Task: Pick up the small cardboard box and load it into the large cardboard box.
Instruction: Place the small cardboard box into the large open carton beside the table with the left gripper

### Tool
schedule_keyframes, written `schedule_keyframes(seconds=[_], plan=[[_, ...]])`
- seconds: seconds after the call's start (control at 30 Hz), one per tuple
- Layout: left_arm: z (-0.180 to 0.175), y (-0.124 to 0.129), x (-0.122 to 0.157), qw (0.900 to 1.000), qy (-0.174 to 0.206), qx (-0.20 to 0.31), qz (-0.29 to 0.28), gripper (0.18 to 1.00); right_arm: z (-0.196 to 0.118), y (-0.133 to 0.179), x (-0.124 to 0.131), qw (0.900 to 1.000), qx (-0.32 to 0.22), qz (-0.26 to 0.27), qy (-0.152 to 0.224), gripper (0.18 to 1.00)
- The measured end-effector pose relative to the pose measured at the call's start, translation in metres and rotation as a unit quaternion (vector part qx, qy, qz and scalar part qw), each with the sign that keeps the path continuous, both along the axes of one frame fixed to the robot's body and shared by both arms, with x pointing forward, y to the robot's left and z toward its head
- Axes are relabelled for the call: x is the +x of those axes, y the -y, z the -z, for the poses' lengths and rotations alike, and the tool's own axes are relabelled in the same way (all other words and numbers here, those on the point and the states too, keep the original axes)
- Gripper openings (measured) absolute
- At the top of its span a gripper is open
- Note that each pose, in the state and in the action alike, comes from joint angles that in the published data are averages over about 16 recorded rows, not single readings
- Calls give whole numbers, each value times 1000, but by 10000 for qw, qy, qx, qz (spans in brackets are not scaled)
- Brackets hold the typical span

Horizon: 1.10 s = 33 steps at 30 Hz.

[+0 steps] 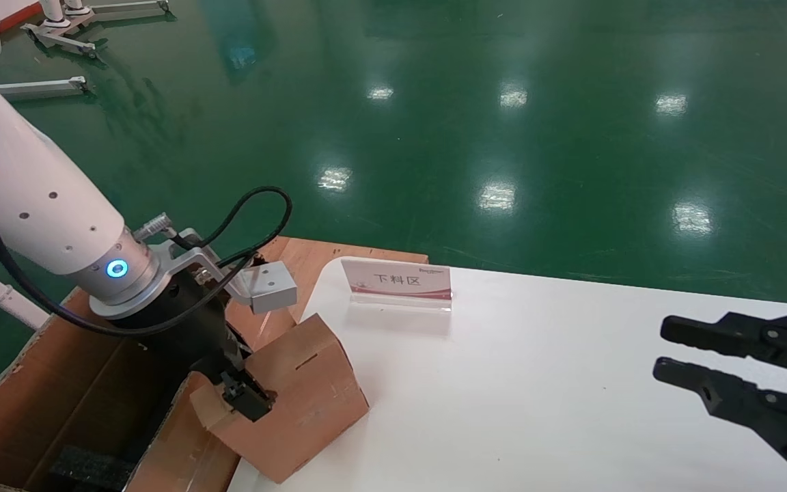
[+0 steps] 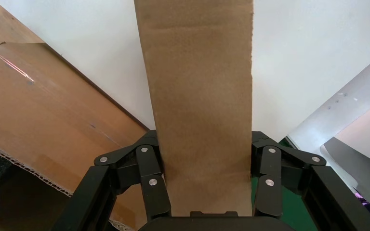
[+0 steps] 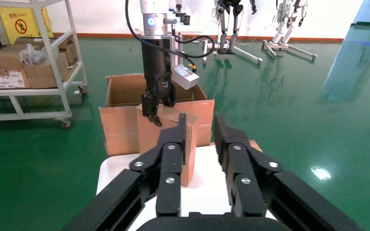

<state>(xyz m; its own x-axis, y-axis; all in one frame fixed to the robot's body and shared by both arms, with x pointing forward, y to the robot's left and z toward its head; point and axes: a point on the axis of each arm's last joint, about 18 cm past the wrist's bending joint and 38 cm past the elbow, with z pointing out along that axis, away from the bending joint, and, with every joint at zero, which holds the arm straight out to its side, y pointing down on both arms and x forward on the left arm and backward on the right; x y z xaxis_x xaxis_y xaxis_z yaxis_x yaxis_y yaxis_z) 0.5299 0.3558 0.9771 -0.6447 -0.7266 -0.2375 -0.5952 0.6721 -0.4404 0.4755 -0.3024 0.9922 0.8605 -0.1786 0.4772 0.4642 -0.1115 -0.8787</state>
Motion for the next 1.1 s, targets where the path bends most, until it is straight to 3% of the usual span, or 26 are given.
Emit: schedule_keyframes(seconds=[0.2,0.47,0.83,1.1], plan=[[-21,-2,-3,9996,264,-121,12,298,0,0,0,10000,0,0,0,312],[-73,-13,-20,9948,952,-336,-98,250,0,0,0,10000,0,0,0,223],[-149,-38,-62,9785,1922,-562,-499,232,0,0,0,10000,0,0,0,192],[-176,-56,-85,9703,2182,-496,-918,229,0,0,0,10000,0,0,0,191]])
